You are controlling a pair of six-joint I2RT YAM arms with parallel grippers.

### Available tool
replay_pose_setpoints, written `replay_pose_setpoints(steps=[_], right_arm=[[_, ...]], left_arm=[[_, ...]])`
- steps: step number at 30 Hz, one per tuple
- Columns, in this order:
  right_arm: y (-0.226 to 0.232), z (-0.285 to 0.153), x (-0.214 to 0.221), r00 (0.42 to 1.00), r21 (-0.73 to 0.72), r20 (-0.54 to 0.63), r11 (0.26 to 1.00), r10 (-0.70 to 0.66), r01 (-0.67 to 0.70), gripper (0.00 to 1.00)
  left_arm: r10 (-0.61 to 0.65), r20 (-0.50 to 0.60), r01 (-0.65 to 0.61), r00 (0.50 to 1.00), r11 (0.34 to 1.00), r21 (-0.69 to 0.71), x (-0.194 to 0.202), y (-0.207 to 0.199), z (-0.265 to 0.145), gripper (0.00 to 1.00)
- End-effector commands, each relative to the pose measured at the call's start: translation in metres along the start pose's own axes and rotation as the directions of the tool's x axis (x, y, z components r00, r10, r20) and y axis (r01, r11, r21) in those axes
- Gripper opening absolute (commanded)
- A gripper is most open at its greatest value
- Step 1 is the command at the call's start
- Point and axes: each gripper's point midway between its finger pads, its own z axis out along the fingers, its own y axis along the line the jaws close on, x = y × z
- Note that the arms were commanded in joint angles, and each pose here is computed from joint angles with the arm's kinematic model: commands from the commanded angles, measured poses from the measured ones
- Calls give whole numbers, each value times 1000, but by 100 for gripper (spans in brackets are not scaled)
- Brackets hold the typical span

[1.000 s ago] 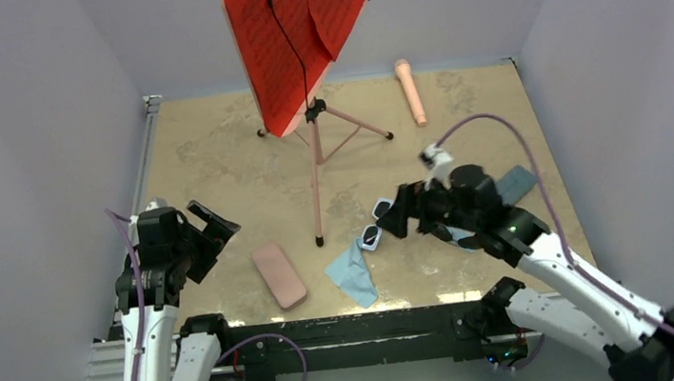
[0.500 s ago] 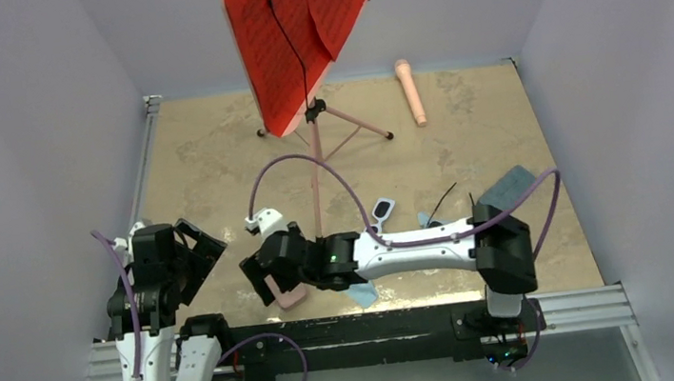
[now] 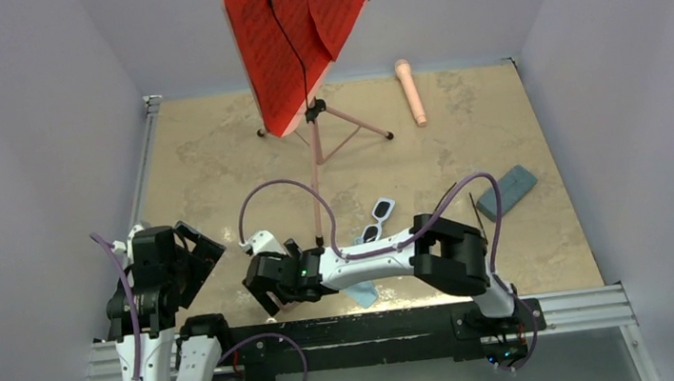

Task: Organize the sunglasses
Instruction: Pick up the sunglasses case from the center of the board.

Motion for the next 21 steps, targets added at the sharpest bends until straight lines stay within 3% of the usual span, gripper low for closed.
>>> replay_pose_setpoints(steps=[1,6,10,12,15,18,21], right_arm=[[3,-3,-14,999,56,42,998,15,-17,96],[4,0,-13,999,77,54,997,-1,-4,83],[1,-17,-24,995,58,101,998,10,-16,53],[3,-38,-35,991,3,137,1000,-5,4,45],[10,-85,-56,964,-142,251,981,-93,131,41],[-1,-120,-55,914,-185,332,934,-234,306,38],[-18,-144,-41,879,-240,358,879,-314,412,37]], left_arm=[[-14,26,14,1000,1000,12,-6,-4,-5,100],[-10,20,9,1000,1000,20,-5,-5,-6,100],[30,-4,-30,1000,998,61,-2,-12,-7,100],[110,-54,-100,992,981,164,7,-28,-9,100],[277,-175,-174,945,876,449,36,-71,-19,100],[417,-292,-90,861,690,719,67,-109,-44,100],[506,-323,-3,800,542,841,80,-123,-62,100]])
